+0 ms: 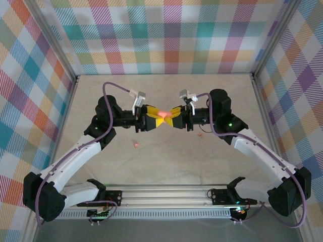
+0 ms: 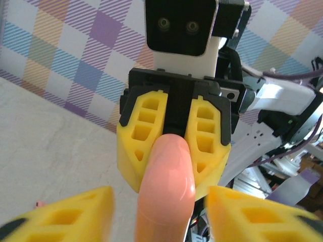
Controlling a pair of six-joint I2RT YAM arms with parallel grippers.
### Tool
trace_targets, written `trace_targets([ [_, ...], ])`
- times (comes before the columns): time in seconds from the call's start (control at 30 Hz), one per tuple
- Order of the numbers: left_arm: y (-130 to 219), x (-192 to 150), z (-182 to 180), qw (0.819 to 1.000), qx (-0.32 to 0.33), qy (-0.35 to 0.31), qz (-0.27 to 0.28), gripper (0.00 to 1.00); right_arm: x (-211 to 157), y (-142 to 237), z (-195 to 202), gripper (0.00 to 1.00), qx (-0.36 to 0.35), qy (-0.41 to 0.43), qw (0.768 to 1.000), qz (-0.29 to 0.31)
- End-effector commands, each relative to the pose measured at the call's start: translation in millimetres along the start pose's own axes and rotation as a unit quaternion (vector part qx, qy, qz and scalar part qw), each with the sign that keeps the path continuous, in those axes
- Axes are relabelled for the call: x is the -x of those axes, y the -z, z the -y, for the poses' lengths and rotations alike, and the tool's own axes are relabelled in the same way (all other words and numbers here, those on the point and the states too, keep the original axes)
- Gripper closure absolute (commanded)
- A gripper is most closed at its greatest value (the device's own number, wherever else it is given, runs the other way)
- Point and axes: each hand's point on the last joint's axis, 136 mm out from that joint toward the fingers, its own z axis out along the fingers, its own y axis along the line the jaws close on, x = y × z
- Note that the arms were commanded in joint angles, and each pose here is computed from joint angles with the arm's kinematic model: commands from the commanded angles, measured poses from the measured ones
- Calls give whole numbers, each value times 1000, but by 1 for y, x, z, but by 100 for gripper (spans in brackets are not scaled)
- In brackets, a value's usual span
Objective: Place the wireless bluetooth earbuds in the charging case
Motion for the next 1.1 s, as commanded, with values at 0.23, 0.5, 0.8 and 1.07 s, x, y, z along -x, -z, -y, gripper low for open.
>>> trace_targets([
  [0.23, -1, 0, 7, 1000, -9, -19, -6, 59, 13, -3, -4, 93, 18, 14, 1000, 15],
  [0.5, -2, -7, 11, 999, -25, -9, -28, 70, 15, -4, -3, 94, 17, 17, 1000, 16],
  [0.8, 3, -8, 3, 999, 19, -29, -19, 94, 15, -3, 2, 71, -4, 4, 1000, 7],
  [1.07, 6, -18, 6, 998, 16, -48, -33, 100, 11, -4, 24, 62, -63, -21, 998, -12],
])
